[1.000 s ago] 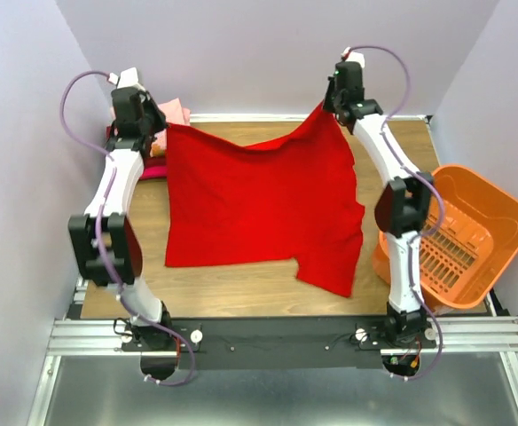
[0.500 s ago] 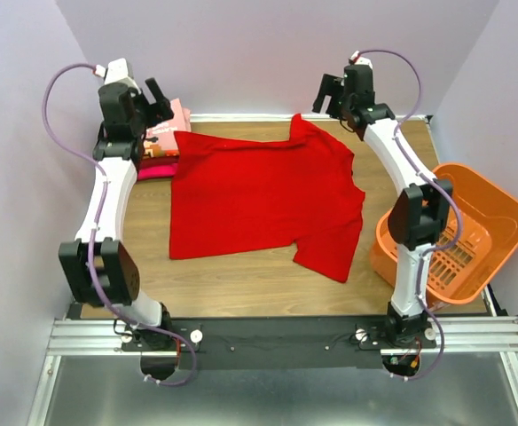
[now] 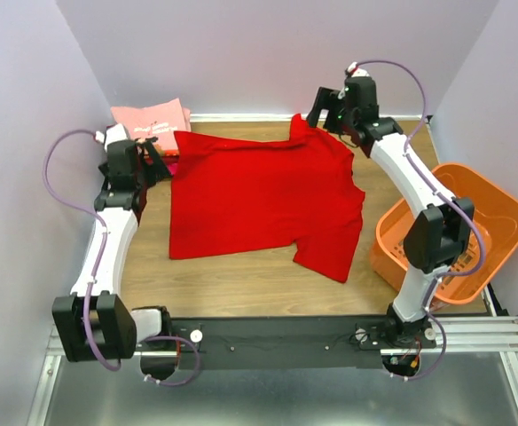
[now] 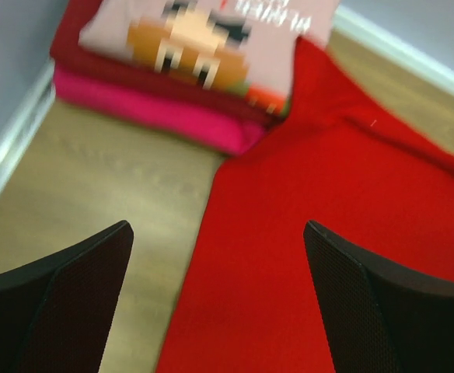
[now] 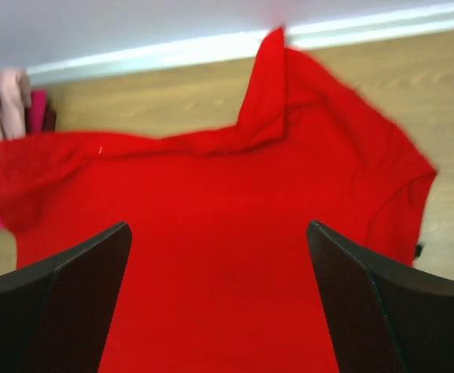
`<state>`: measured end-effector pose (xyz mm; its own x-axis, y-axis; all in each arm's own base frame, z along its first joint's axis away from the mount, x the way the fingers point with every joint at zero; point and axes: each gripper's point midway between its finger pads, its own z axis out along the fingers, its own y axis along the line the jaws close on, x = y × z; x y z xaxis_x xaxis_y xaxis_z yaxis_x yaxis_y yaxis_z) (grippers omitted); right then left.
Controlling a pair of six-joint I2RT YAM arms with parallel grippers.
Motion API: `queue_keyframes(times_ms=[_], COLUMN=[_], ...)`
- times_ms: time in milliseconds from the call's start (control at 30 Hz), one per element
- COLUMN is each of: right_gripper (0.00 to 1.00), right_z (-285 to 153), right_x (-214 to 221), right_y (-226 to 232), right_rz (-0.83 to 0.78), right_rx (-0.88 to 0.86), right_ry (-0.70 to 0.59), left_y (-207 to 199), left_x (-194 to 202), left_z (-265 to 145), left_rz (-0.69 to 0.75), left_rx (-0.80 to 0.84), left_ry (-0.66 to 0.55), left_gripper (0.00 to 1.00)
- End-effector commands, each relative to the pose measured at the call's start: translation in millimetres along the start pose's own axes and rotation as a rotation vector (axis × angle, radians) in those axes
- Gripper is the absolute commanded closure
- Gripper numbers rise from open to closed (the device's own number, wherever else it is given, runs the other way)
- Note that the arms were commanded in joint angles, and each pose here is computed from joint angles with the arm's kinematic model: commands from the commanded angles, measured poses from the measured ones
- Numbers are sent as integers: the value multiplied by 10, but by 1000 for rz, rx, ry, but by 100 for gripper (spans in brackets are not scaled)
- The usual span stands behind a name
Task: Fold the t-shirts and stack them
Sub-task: Fold the tshirt
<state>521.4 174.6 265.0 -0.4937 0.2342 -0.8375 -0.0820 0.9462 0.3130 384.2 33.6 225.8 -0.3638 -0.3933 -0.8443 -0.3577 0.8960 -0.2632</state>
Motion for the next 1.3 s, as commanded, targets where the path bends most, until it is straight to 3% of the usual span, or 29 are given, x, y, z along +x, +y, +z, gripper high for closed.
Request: queue_keyframes(times_ms=[0, 300, 467, 833, 1267], right_gripper=[0, 0, 0, 0, 0], right_z=[-239, -430, -556, -724, -806], right_x=[285, 1148, 1598, 1726, 1669], right_y=[322, 660, 624, 512, 519], right_rz=[8, -16, 16, 21, 36], right_rx=[-64, -100, -92, -78, -84], right_ry=[59, 227, 323, 339, 321], left_y=[327, 409, 329, 457, 473], left_x=[586, 1227, 1737, 1951, 2296], left_z=[-177, -337, -425, -719, -525], left_rz=[-89, -109, -166, -395, -445], left_rx=[-147, -266, -253, -338, -433], left_ry=[98, 203, 336, 344, 436], left_gripper=[2, 2, 2, 5, 17])
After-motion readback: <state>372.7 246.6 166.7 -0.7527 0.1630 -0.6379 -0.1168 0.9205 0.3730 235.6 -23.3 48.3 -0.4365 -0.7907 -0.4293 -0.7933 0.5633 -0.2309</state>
